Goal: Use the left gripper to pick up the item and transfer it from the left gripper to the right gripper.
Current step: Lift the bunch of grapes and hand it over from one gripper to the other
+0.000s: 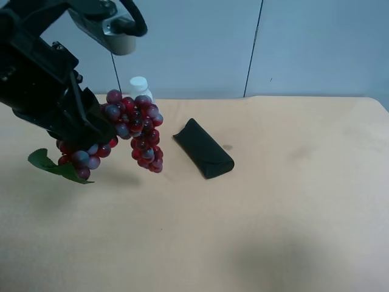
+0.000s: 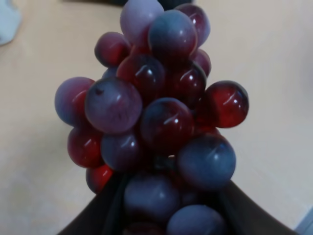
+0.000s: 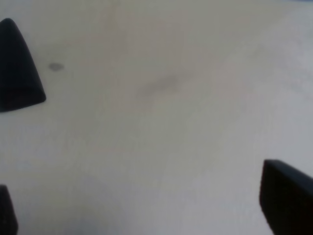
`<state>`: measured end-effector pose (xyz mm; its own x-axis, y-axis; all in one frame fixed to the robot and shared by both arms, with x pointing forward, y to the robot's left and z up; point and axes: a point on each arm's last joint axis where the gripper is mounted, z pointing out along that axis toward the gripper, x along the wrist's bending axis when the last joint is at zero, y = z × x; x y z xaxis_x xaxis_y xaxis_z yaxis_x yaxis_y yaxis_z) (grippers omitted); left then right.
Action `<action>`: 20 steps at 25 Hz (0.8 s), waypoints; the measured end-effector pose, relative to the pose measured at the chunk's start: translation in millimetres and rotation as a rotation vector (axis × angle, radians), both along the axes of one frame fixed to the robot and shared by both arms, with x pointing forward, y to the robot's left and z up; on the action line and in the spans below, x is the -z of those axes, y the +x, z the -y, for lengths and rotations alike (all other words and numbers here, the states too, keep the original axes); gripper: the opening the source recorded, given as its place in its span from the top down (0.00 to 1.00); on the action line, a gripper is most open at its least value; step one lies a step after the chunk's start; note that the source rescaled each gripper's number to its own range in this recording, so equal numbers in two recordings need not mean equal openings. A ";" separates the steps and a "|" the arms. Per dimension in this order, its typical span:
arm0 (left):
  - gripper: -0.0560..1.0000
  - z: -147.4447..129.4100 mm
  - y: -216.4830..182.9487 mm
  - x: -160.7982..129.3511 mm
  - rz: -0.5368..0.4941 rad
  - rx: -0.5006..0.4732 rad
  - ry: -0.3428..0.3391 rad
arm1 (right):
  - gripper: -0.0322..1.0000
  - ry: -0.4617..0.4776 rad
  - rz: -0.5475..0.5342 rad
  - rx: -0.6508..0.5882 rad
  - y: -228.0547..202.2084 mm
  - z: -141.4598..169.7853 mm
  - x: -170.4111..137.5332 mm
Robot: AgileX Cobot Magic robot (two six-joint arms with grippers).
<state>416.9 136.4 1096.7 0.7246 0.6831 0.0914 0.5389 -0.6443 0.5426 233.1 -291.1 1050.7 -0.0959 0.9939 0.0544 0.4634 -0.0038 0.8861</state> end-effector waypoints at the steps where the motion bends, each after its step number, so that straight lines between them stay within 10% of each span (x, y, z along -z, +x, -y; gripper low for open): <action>1: 0.93 5.7 -0.5 1.2 -0.004 0.025 0.008 | 0.00 0.000 0.000 0.000 0.0 0.0 0.0; 20: 0.93 69.4 -4.3 15.4 0.024 0.357 0.130 | 0.00 0.053 -0.052 -0.149 17.3 -14.5 -17.3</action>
